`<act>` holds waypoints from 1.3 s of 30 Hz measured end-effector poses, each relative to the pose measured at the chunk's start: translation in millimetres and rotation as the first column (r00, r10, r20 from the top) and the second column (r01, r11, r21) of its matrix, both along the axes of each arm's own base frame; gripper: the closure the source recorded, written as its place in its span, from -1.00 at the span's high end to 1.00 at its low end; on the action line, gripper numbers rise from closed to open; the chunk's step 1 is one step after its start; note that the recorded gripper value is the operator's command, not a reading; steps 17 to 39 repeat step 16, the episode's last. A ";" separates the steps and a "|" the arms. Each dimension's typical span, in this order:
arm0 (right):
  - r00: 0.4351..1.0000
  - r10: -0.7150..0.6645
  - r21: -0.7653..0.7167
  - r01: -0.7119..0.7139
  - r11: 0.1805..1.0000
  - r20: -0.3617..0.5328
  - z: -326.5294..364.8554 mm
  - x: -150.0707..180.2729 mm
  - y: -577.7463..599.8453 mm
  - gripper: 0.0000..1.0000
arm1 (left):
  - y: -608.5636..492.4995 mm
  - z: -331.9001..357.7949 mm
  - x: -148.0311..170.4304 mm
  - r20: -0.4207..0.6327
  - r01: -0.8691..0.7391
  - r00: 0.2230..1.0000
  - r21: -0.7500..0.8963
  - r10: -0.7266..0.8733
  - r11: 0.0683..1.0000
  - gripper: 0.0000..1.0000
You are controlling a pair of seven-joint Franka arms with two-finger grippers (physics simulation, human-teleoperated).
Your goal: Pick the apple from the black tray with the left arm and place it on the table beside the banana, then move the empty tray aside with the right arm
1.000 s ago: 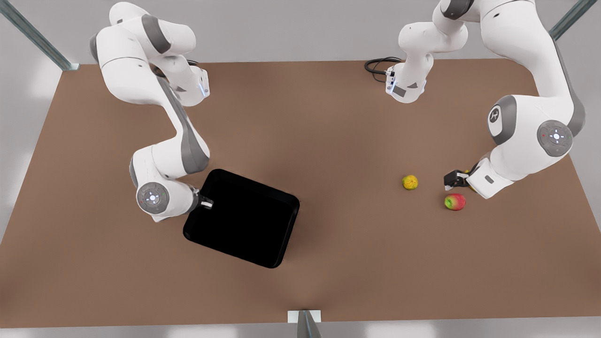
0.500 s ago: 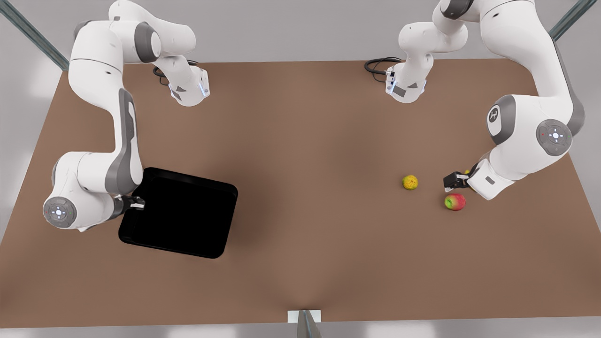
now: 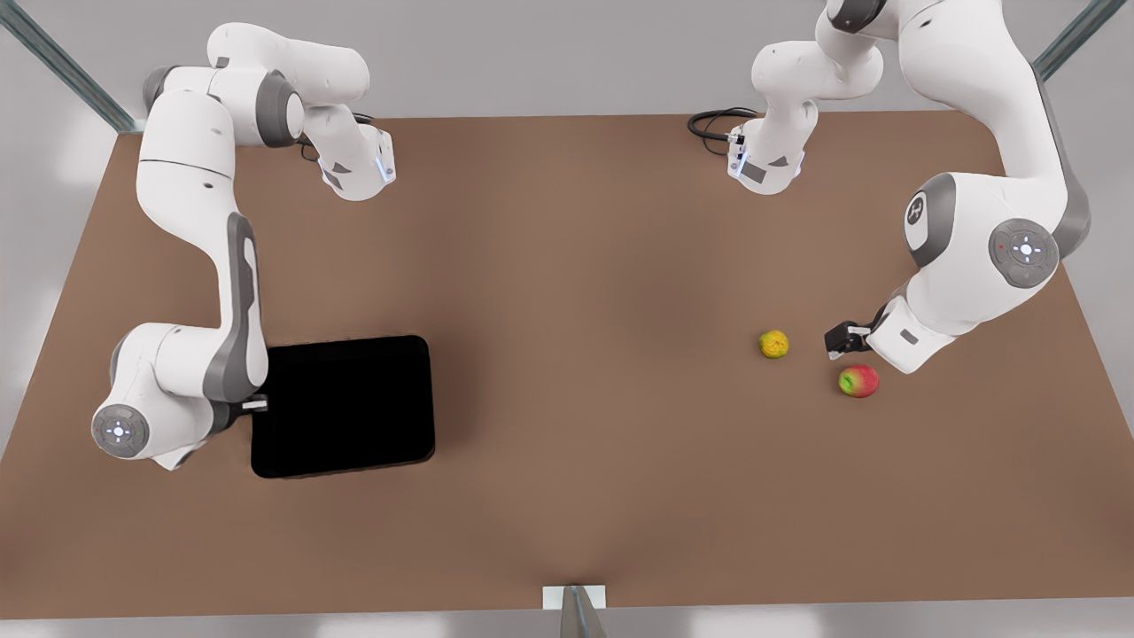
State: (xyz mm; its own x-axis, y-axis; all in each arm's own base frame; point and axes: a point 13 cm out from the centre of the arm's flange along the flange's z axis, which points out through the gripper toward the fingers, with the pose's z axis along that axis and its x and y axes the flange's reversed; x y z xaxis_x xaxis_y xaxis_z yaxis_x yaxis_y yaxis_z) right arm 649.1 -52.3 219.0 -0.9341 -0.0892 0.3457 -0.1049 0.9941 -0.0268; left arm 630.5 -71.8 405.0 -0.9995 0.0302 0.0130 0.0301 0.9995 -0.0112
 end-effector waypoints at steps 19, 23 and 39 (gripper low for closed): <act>0.945 0.079 -0.024 -0.076 0.997 0.317 150.9 52.8 27.4 1.00 | -2.3 0.7 -2.2 -0.006 -0.035 0.999 0.003 0.035 0.999 1.00; 0.945 0.079 -0.024 -0.076 0.997 0.317 150.9 52.8 27.4 1.00 | -2.3 0.7 -2.2 -0.006 -0.035 0.999 0.003 0.035 0.999 1.00; 0.945 0.079 -0.024 -0.076 0.997 0.317 150.9 52.8 27.4 1.00 | -2.3 0.7 -2.2 -0.006 -0.035 0.999 0.003 0.035 0.999 1.00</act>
